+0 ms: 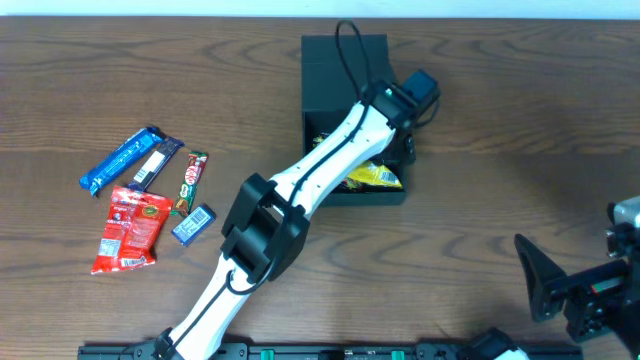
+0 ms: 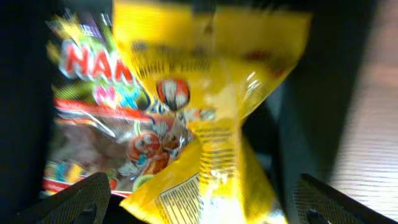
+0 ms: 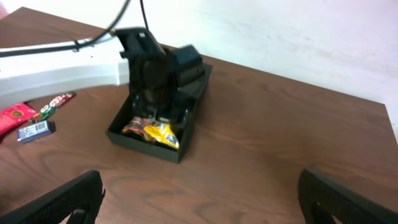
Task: Pack container
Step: 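Press the yellow bag down into the box beside the Haribo bag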
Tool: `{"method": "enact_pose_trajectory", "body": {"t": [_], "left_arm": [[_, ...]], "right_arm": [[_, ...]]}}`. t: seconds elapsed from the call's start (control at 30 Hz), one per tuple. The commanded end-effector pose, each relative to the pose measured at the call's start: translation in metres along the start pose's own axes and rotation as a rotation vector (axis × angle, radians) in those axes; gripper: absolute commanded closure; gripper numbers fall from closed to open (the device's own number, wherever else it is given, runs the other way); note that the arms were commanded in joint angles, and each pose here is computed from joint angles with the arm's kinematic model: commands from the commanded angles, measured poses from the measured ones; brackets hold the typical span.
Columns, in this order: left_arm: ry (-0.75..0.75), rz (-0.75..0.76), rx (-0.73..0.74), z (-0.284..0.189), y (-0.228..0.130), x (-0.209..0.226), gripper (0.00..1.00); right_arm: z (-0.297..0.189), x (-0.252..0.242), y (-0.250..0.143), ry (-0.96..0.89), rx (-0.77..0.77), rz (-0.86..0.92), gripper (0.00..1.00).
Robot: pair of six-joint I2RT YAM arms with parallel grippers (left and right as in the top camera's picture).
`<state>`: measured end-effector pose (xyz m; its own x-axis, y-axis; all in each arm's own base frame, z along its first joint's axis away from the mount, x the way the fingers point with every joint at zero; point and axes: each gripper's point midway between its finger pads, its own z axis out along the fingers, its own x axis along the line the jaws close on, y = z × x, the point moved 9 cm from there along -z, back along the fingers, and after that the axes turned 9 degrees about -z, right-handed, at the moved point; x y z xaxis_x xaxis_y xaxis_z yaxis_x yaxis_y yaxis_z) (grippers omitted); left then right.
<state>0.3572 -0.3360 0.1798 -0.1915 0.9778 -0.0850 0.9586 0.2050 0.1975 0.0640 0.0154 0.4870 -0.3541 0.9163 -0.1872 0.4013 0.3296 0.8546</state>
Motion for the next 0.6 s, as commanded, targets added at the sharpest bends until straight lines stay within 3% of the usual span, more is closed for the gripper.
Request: {"method": "enact_pose_trajectory", "body": {"t": [0.0, 0.03, 0.07, 0.1, 0.3, 0.57], "left_arm": [[-0.099, 0.027, -0.164, -0.071, 0.018, 0.002, 0.00], [-0.115, 0.029, -0.177, -0.079, 0.019, 0.002, 0.19], [-0.121, 0.030, -0.187, -0.086, 0.019, 0.004, 0.62], [-0.113, 0.030, -0.188, -0.087, 0.019, 0.006, 0.92], [0.029, 0.035, -0.045, -0.039, 0.001, 0.016, 0.94], [0.042, 0.039, 0.003, 0.007, -0.008, 0.017, 0.94]], "right_arm": [[0.002, 0.001, 0.000, 0.007, 0.007, 0.009, 0.01], [0.002, 0.001, 0.000, 0.007, 0.007, 0.009, 0.01], [0.002, 0.001, 0.000, 0.008, 0.009, 0.008, 0.01], [0.002, 0.001, -0.001, 0.007, 0.012, 0.007, 0.01], [0.002, 0.001, -0.005, 0.009, 0.037, 0.001, 0.01], [0.002, 0.001, -0.005, 0.009, 0.040, 0.000, 0.01]]}}
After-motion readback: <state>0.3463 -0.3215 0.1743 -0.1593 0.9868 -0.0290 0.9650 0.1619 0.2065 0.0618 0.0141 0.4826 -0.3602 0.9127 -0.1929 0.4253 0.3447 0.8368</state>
